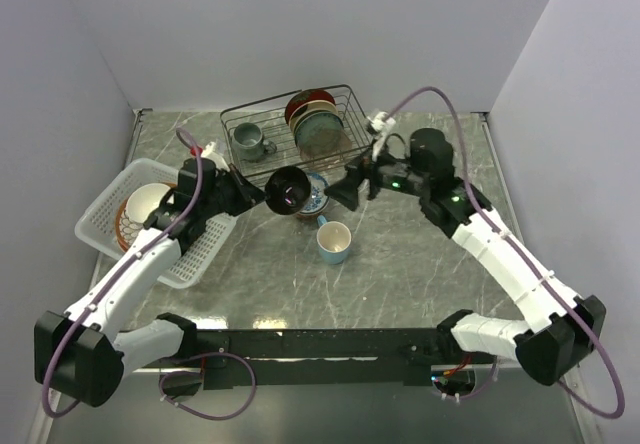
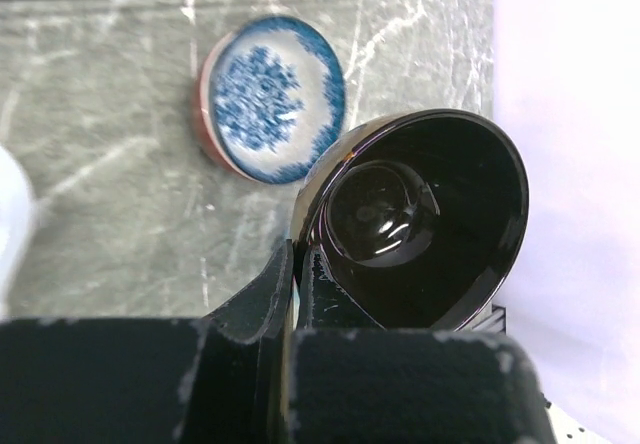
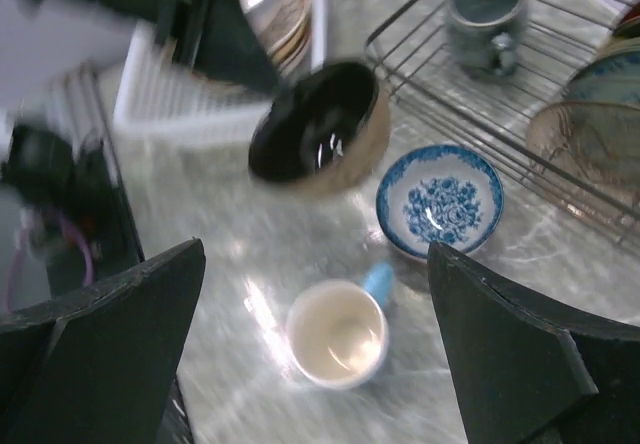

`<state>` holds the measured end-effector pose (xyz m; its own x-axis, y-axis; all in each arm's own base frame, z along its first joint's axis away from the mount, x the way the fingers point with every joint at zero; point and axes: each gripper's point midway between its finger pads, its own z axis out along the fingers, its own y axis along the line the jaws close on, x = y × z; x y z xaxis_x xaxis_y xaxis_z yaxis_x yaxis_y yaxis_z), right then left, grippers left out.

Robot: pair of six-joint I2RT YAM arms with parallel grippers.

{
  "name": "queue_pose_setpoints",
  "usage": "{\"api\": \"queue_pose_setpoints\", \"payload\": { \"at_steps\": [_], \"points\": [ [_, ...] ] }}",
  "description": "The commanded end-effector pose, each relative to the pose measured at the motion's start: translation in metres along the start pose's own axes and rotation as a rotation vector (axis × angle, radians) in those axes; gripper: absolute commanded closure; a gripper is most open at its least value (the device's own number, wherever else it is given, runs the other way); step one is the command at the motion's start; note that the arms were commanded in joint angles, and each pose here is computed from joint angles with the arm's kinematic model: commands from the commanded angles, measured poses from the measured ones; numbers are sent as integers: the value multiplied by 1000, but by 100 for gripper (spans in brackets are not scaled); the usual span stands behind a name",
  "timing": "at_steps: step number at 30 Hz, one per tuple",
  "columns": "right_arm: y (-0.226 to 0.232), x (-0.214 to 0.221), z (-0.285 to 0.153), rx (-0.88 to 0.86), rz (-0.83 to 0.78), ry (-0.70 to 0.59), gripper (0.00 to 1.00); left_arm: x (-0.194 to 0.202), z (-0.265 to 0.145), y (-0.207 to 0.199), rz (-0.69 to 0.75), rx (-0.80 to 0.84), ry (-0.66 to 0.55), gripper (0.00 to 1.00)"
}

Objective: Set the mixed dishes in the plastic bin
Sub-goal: Pick up the bowl from the center of the board.

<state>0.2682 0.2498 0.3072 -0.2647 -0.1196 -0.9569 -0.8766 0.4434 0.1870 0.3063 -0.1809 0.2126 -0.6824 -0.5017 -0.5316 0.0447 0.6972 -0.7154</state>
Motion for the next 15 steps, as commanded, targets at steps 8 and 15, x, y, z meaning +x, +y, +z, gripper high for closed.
{"api": "queue_pose_setpoints", "payload": {
  "at_steps": [8, 15],
  "points": [
    [-38, -5, 55, 490, 305, -34, 2, -20, -18, -66, -42, 152, -188, 99],
    [-39, 19, 73, 492, 270, 52, 36, -15, -16, -70, -47, 161, -186, 99]
  ]
}}
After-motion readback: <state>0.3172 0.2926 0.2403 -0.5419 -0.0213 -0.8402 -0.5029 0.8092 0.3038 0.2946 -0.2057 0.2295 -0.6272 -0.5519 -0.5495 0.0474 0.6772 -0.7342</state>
